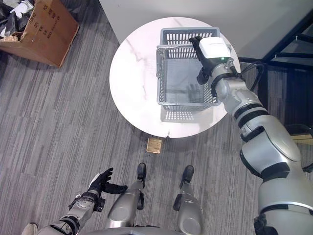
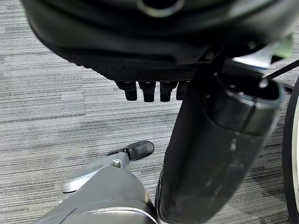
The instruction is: Get the vegetables into the basket
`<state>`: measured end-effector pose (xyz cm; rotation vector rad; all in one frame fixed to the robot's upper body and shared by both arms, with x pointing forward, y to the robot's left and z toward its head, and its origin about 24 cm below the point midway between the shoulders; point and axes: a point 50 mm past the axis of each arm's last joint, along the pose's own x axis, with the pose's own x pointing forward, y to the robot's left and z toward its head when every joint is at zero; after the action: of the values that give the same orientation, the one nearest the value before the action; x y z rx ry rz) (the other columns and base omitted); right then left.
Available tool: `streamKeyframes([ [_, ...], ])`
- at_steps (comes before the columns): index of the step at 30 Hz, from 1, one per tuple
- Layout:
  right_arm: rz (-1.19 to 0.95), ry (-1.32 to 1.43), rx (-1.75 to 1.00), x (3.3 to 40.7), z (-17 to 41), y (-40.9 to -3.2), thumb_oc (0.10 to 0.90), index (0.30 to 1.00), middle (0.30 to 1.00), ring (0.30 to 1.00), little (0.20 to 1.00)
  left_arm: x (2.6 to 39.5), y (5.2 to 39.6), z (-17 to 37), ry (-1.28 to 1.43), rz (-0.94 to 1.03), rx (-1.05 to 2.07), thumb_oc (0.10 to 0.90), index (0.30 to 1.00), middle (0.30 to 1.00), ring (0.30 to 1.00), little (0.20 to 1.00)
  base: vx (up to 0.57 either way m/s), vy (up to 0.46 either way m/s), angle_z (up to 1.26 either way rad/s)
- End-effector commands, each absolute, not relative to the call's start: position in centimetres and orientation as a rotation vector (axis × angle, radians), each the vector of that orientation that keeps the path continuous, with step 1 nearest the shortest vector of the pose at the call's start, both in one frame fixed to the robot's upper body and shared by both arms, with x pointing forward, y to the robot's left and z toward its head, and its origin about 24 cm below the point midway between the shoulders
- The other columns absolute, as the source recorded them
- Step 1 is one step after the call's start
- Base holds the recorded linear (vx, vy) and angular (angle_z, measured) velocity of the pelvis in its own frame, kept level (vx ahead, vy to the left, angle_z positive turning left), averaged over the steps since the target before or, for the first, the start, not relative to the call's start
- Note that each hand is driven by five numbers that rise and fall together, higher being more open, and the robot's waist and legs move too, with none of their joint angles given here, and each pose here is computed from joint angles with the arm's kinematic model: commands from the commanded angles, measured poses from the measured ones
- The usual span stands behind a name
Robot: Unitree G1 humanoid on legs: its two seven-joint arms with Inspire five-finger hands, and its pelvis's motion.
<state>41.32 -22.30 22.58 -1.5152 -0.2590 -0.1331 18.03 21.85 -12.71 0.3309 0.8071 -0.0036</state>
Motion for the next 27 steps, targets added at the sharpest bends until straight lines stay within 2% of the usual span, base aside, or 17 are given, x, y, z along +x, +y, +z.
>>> streamKeyframes([
  [1, -0.216, -0.308, -1.518, 41.7, 26.8, -22.1, 0.400, 0.300, 0.300, 0.300, 0.300, 16.2, 23.6, -13.3, 0.875, -0.019, 0.452, 0.900, 1.000, 1.000, 1.000, 1.000, 0.01, -0.003, 0.03],
  [5, -0.241, -0.139, -1.506, 41.2, 23.7, -25.6, 0.400, 0.300, 0.300, 0.300, 0.300, 16.3, 23.1, -13.3, 0.866, -0.043, 0.449, 0.900, 1.000, 1.000, 1.000, 1.000, 0.01, 0.007, 0.06],
  [13, -0.218, 0.025, -1.501, 39.9, 19.6, -28.7, 0.400, 0.300, 0.300, 0.300, 0.300, 16.0, 22.6, -13.6, 0.883, -0.087, 0.471, 0.900, 1.000, 1.000, 1.000, 1.000, 0.00, 0.007, 0.06],
  [19, -0.169, 0.018, -1.464, 39.6, 18.2, -28.4, 0.400, 0.300, 0.300, 0.300, 0.300, 16.0, 22.5, -13.6, 0.886, -0.095, 0.473, 0.900, 1.000, 1.000, 1.000, 1.000, 0.00, 0.007, 0.00],
  [24, -0.043, -0.197, -1.465, 39.0, 19.8, -25.4, 0.400, 0.300, 0.300, 0.300, 0.300, 15.4, 22.8, -13.8, 0.914, -0.083, 0.458, 0.900, 1.000, 1.000, 1.000, 1.000, 0.01, 0.035, -0.04],
  [27, 0.069, -0.376, -1.407, 36.4, 20.5, -23.7, 0.400, 0.300, 0.300, 0.300, 0.300, 14.5, 23.4, -14.1, 0.955, -0.052, 0.433, 0.900, 1.000, 1.000, 1.000, 1.000, 0.02, 0.049, -0.19],
])
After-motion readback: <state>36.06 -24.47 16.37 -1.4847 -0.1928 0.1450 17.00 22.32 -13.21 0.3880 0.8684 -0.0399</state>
